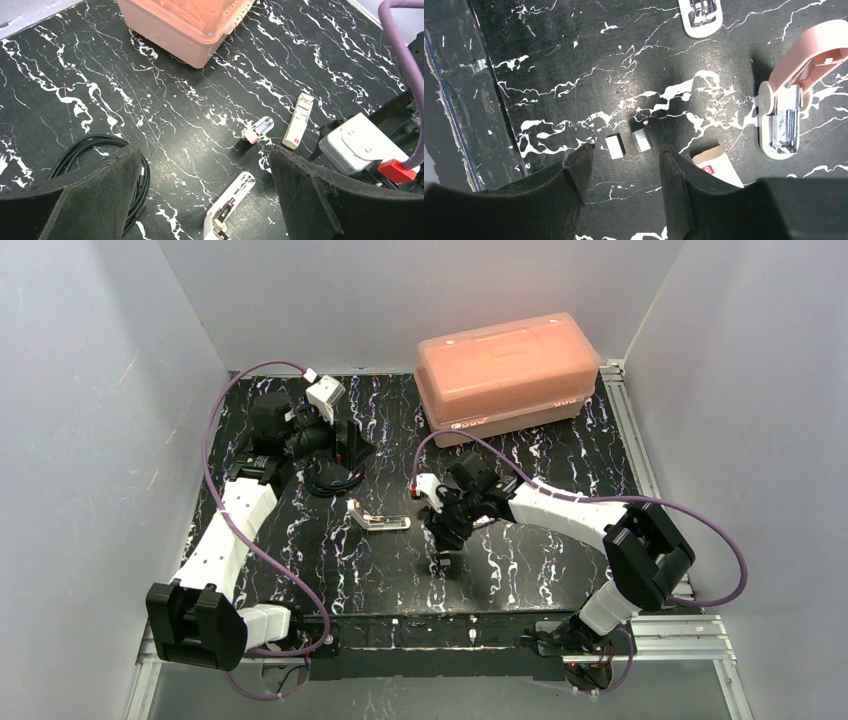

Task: Load the staples into the stapler

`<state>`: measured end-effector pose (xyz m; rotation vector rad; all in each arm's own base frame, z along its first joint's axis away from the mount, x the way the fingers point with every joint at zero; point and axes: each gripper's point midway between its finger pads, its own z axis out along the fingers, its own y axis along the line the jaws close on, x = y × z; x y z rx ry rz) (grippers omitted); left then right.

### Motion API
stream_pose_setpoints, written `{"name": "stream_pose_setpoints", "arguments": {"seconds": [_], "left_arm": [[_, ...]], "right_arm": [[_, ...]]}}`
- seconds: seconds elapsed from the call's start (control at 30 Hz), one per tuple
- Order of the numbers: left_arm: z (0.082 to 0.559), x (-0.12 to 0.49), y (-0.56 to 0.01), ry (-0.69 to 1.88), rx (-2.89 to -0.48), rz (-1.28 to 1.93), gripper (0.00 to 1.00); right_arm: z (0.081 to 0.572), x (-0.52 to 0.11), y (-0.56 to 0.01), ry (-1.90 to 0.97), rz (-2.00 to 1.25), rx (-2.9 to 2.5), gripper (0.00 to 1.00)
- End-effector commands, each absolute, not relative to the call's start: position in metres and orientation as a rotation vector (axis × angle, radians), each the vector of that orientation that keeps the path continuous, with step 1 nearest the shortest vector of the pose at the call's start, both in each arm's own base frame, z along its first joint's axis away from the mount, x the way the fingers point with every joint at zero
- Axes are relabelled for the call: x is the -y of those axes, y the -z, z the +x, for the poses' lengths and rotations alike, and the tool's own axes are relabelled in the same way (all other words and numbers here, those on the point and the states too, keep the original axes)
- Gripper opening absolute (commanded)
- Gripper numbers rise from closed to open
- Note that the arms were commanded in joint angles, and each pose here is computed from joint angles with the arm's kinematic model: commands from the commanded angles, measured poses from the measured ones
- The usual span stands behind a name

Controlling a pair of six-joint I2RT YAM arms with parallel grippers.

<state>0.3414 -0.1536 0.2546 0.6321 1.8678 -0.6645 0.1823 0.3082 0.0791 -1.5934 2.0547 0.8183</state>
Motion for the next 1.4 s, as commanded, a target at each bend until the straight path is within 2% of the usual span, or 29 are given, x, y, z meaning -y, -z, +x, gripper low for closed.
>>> {"name": "stream_pose_setpoints", "arguments": {"seconds": [0.0, 0.23, 0.63, 1.37], "left_arm": [[0.333, 0.152, -0.255, 0.663, -1.856, 0.655, 0.99], [0.331, 0.151, -0.254, 0.663, -1.861, 0.655, 0.99], [0.329, 0.155, -0.256, 0.692, -1.85, 0.667, 0.99], [0.328, 0.155, -0.254, 0.695, -1.845, 0.678, 0.99]], "right_arm": [[0.184, -0.311, -0.074, -0.813, -1.644, -1.992, 0.56], [0.165, -0.296, -0.063, -0.817, -1.77, -1.895, 0.49], [0.178, -0.294, -0.053, -0.716, -1.869, -1.798, 0.51], [0.147, -0.281, -0.038, -0.755, -1.982, -1.76, 0.41]]}}
